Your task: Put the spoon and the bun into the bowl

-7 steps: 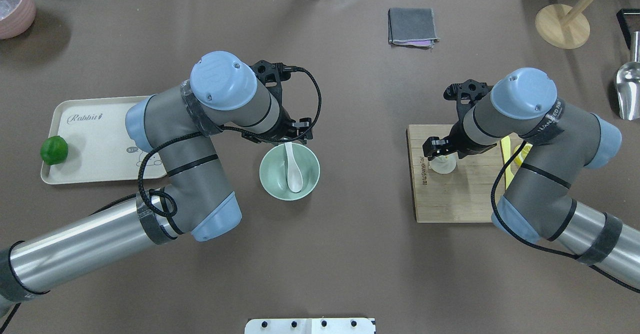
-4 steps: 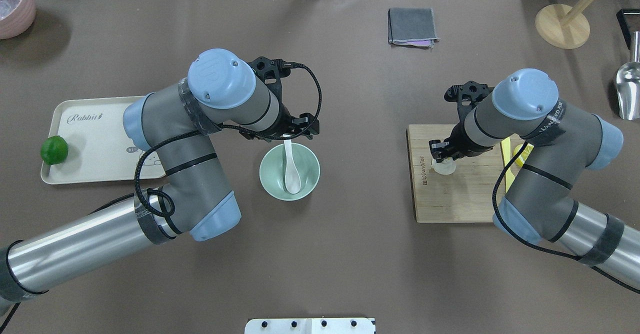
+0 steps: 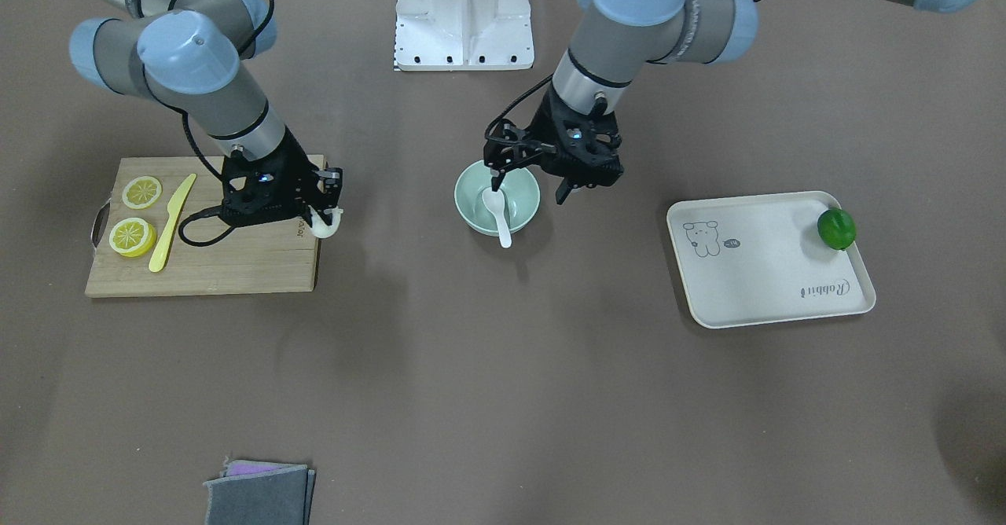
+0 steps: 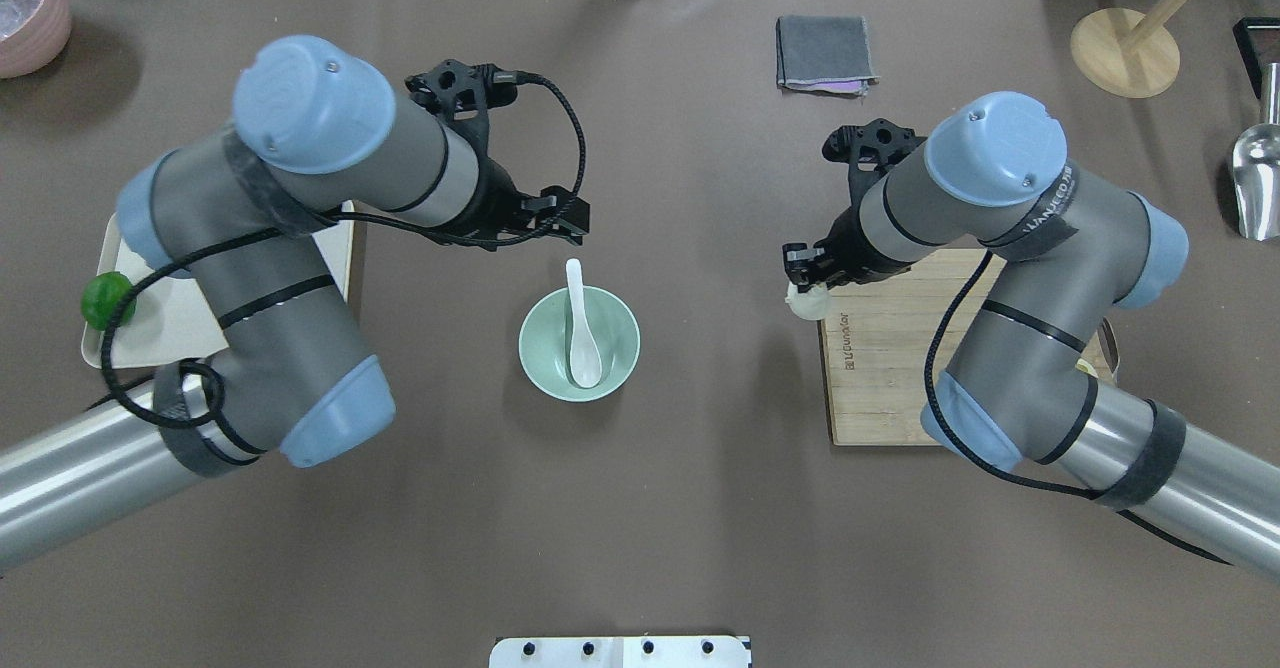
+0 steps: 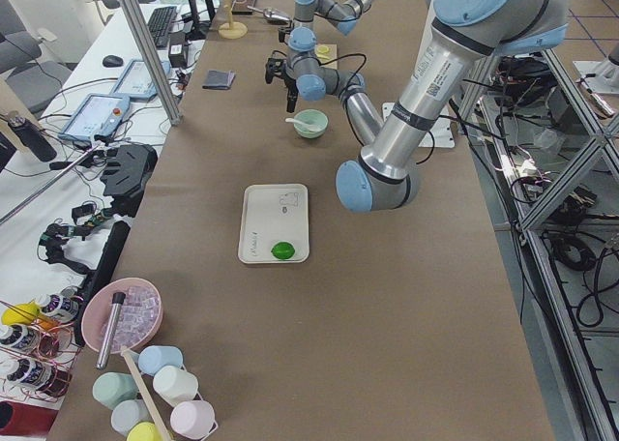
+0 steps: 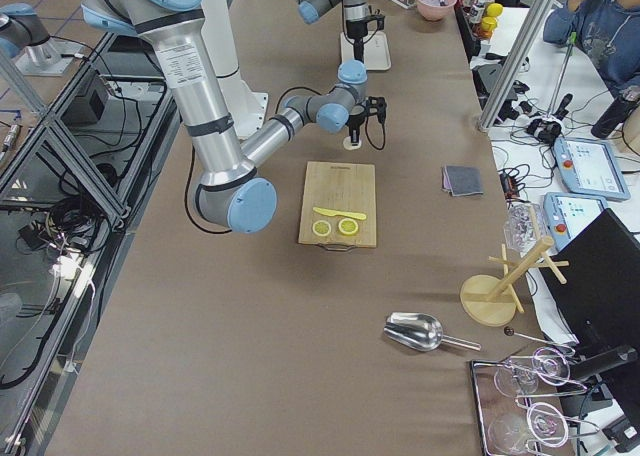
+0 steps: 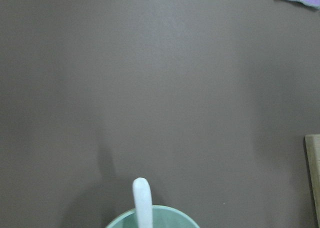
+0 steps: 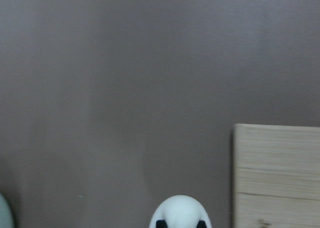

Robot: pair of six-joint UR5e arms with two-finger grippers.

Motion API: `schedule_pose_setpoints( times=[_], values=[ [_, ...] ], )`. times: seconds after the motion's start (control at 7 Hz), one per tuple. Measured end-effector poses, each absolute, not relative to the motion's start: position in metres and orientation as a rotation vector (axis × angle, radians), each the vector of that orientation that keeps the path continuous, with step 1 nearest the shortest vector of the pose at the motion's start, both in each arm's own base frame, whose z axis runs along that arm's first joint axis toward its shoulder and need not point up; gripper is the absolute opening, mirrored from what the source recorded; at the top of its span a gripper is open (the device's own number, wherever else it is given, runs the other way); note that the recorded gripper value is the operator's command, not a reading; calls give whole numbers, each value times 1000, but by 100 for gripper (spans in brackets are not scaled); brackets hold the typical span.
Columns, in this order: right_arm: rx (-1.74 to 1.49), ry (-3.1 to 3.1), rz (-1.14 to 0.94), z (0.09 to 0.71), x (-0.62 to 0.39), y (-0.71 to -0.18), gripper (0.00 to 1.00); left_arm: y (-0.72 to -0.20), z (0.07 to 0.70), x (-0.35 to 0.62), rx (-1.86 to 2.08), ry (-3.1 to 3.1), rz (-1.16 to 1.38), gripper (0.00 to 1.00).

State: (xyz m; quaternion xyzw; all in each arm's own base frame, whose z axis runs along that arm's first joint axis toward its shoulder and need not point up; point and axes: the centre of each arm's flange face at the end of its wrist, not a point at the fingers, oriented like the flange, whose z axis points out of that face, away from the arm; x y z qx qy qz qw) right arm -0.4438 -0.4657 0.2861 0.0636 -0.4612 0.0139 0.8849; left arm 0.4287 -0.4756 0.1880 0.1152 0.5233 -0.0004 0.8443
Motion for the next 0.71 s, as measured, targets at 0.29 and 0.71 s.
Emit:
schedule_pose_setpoints(
  times=[0.29, 0.71],
  values=[
    [134, -1020, 131, 217, -505, -444, 0, -495, 237, 350, 292, 1072, 105, 98],
    [131, -1054, 192, 158, -580, -415, 100, -522, 287, 285, 345, 1015, 203, 98]
  ],
)
